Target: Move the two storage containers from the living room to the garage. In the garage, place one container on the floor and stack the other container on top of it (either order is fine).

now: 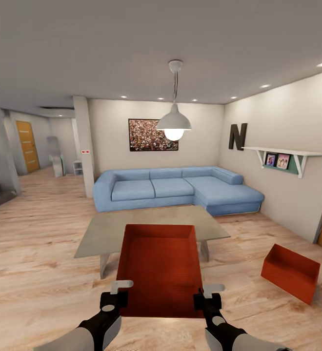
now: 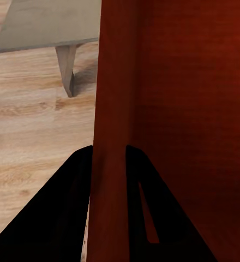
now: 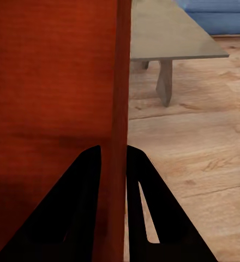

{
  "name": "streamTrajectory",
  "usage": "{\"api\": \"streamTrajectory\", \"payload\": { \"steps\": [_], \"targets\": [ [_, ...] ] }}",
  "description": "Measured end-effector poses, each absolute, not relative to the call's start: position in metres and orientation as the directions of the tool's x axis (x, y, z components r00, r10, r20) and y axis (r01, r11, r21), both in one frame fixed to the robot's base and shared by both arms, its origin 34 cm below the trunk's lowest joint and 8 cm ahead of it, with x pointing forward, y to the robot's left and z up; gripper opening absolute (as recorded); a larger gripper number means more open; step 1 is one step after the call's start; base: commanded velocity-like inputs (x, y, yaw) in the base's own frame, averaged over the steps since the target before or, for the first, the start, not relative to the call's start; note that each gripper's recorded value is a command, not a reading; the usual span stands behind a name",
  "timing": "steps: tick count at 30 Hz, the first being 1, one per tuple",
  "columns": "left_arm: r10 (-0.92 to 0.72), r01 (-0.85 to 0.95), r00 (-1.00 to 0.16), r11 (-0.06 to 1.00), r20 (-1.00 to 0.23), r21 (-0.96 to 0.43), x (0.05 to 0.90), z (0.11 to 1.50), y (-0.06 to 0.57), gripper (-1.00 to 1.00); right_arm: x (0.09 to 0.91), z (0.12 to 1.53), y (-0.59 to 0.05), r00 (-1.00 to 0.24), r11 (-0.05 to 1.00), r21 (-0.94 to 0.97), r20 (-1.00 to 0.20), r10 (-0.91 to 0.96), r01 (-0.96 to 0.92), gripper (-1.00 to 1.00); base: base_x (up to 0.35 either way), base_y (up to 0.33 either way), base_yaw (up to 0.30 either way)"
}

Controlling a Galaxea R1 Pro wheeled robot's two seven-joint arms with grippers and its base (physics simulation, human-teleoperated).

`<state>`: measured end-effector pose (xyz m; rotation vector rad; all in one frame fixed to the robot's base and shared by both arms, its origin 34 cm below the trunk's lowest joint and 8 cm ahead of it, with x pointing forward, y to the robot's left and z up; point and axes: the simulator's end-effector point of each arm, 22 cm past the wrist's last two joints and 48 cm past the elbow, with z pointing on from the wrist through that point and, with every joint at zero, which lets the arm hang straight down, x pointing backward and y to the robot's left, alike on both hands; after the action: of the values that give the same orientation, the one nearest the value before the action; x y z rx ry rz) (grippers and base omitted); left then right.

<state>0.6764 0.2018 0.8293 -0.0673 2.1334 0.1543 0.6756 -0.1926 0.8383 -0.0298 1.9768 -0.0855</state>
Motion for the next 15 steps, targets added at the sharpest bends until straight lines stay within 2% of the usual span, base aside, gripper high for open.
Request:
{"api": "streamTrajectory", "payload": {
  "steps": [15],
  "targets": [
    [0.014,-0.108,-0.538,0.99,-0.843,0.085,0.6765,0.8294,0.2018,-1.0,0.6753,0.838,-0.1926,-0.397,0.997,-0.073,-0.916,-0.059,0.02,-1.0,0.0,0.0,0.274]
  ]
}}
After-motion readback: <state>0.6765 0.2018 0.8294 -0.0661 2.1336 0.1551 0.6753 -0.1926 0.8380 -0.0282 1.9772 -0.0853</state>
